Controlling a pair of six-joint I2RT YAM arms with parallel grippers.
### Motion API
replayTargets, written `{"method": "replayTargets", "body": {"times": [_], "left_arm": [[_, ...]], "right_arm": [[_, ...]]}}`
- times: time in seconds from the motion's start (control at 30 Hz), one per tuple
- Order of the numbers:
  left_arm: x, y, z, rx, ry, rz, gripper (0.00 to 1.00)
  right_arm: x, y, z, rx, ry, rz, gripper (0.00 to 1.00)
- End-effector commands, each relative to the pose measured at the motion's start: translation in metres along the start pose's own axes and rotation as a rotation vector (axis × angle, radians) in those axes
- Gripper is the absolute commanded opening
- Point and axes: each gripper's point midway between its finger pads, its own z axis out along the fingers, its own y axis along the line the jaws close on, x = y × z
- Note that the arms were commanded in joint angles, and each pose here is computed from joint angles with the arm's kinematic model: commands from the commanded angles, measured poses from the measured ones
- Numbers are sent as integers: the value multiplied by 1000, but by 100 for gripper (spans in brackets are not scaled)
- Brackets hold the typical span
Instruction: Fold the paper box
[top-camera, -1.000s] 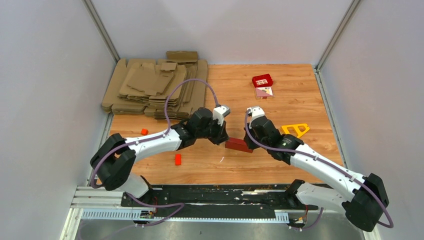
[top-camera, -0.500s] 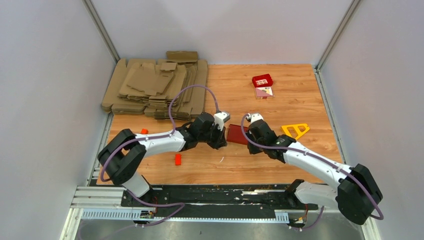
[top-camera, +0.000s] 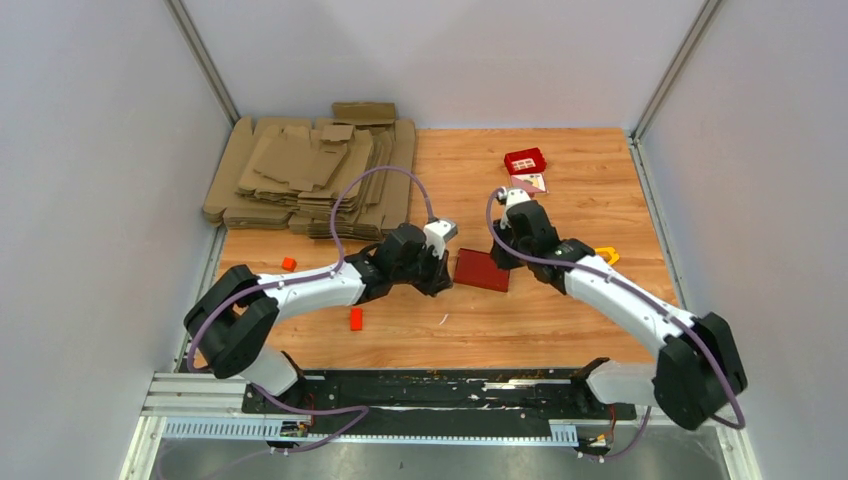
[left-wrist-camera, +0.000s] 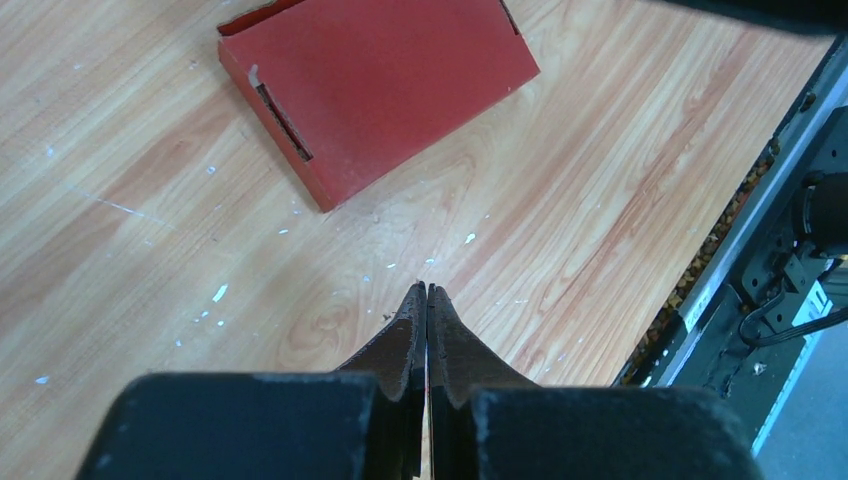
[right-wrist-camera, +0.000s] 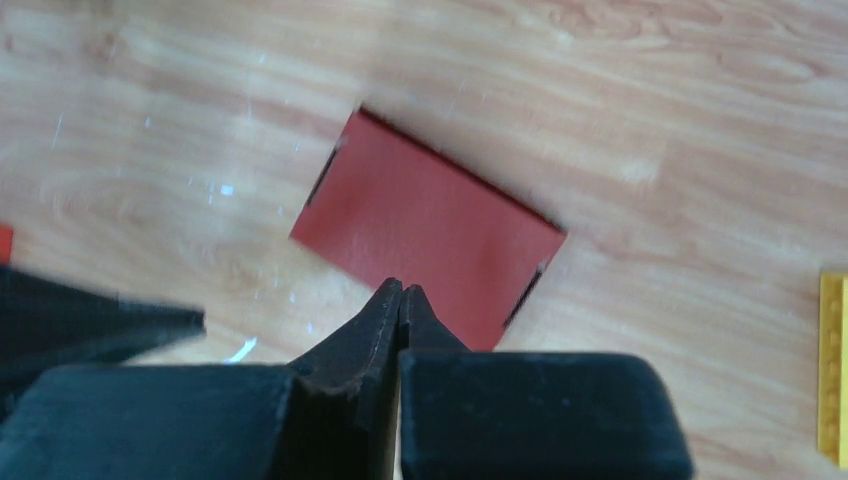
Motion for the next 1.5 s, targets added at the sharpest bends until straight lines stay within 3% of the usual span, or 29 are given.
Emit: {"method": "replayTargets", "body": {"times": [0.0,0.27,0.57,1.1,1.3,1.47], "left_arm": [[10,-7,13,-7,-7,-36,0],[19,-6,35,-30,-54,-129,0],[23,3,58,-59,-30,-136,0],[24,41,79,-124,0,-126,0],[20,62,68,-174,7,-119,0],[22,65,72,-155,42,-124,0]], "right_arm": [[-53,6,30,-33,-90,31,0],[-57,-13,106,-16,79,62,0],[-15,-15,145,-97,265,97,0],[43,23,91,-269,302,165,0],[46,23,70,-269,263,187,0],[36,43,43,-380,223,209,0]]}}
